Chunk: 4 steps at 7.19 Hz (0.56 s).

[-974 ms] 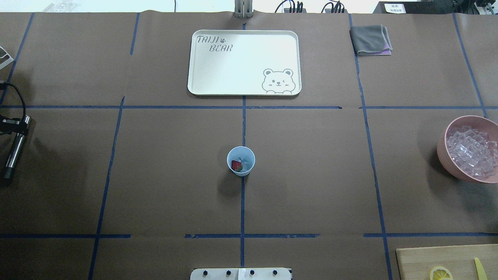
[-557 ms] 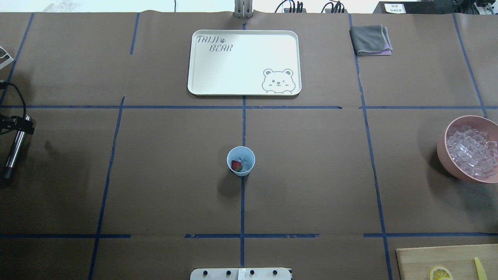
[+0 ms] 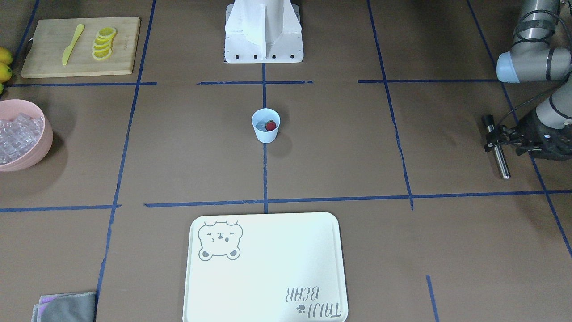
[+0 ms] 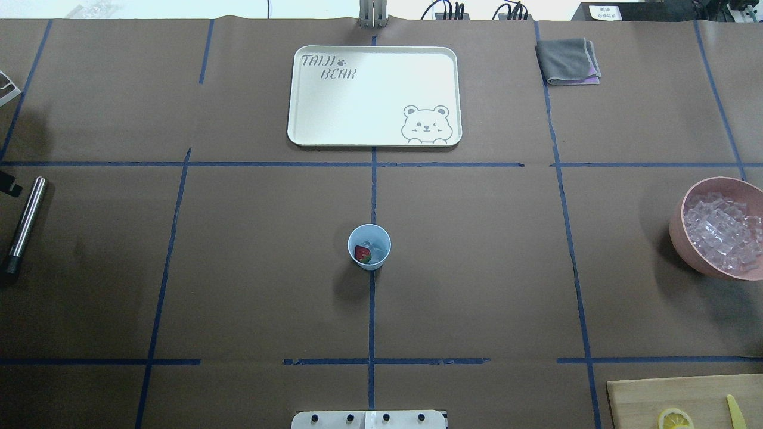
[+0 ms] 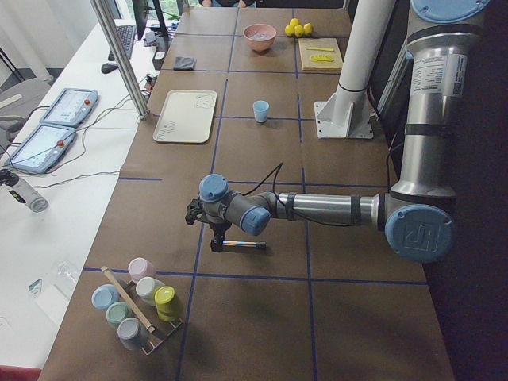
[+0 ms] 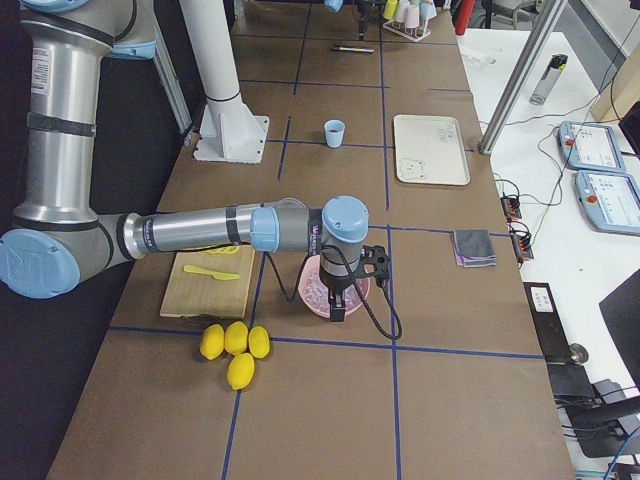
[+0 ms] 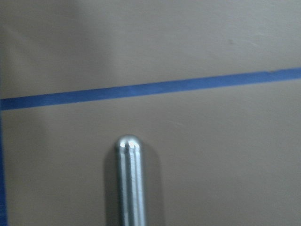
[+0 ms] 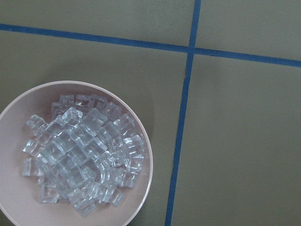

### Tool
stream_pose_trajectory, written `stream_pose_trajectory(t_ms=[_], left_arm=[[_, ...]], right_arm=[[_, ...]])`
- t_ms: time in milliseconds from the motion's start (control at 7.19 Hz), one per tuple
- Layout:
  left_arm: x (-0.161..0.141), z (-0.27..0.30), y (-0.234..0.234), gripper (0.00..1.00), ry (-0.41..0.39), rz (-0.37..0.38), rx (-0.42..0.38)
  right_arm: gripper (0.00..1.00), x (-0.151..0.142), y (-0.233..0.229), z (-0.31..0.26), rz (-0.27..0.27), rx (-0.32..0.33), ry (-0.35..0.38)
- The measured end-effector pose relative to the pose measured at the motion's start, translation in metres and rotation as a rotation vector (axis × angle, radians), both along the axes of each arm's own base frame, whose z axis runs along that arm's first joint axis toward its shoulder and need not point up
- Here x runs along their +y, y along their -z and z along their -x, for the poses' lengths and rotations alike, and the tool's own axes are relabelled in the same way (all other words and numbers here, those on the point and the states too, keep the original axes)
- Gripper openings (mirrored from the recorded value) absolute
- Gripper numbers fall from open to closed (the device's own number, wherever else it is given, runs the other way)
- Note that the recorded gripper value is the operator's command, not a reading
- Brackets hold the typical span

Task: Mash ice and strawberries in cup
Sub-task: 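Lower the muddler onto the table and open the left gripper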

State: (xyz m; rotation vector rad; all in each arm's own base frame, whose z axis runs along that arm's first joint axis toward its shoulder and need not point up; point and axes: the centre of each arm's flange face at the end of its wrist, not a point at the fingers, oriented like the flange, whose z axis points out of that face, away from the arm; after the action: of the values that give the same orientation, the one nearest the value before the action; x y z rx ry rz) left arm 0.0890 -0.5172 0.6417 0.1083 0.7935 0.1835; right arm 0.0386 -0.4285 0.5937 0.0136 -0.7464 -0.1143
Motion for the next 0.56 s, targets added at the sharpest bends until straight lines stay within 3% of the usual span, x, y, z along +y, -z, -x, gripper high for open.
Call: stream_pose_trajectory(t_ms=[278,557], left_arm=[[-0.009,0.094,-0.007,1.0,-0.006,0.027,-0.04],[-0.005,0.158,-0.006,1.0,0.067,0.088,-0.042]], right_arm=[[0.99,-0.001,0.0,-0.001,0.002,0.012,-0.006],[0.99,-0.001,0.0,-0.001,0.005,0.014,-0.008]])
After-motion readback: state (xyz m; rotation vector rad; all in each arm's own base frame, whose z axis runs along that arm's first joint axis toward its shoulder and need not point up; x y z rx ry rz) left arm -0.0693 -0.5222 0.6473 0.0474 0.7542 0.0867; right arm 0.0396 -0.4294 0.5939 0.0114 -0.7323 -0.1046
